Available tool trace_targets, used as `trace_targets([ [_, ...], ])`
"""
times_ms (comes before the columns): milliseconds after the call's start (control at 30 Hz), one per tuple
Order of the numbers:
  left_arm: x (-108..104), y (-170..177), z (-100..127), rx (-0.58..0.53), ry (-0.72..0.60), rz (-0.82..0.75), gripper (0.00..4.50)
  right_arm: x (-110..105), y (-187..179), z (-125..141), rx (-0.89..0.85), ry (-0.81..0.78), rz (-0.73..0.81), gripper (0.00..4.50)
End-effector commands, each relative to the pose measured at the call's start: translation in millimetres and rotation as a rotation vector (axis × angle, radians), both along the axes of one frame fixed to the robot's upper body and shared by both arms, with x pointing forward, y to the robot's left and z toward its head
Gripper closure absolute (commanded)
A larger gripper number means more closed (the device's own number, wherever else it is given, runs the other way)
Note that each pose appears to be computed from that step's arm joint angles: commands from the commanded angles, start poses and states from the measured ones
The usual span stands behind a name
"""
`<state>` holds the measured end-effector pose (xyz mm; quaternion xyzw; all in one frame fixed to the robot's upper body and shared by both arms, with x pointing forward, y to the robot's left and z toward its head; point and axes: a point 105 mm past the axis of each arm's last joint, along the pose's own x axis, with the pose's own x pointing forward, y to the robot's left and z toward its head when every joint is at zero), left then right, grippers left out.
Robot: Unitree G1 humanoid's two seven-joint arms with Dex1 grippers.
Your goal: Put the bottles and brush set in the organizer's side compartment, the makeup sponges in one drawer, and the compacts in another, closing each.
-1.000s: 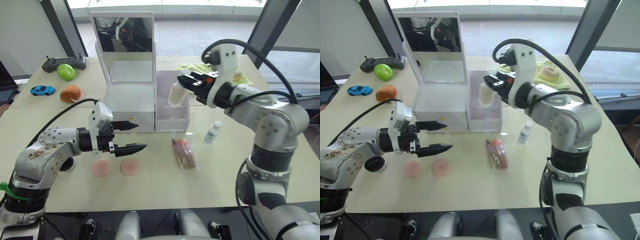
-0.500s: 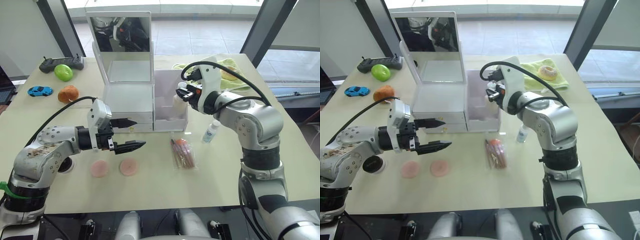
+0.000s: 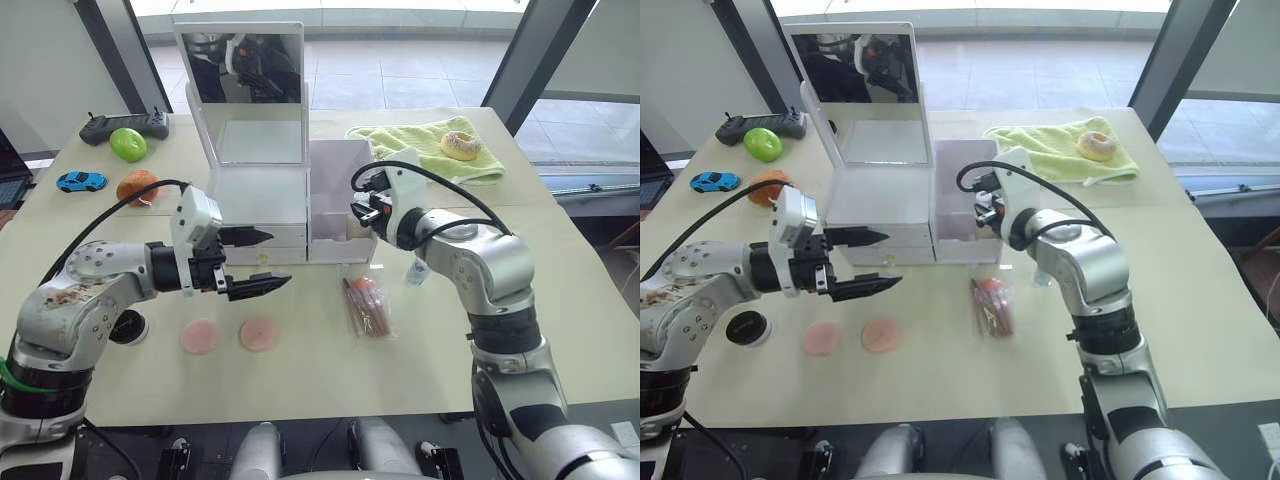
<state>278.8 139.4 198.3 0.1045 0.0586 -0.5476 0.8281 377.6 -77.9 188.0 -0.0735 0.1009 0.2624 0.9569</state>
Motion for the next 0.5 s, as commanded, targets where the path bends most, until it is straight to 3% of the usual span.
trace_targets([
  [33, -4.0, -2.3, 15.5, 0.03, -0.056, -0.015, 0.0, 0.8, 0.9, 7.3, 0.003, -0.057, 0.003, 3.54],
  [367, -7.8, 3.0, 30.8, 0.115, -0.049, -0.034, 0.0, 0.0, 1.5, -3.6, -0.008, -0.043, 0.002, 3.54],
  [500, -12.1, 5.5, 37.9, 0.139, -0.047, -0.062, 0.0, -0.6, 3.0, -2.8, 0.006, -0.049, 0.006, 2.21],
])
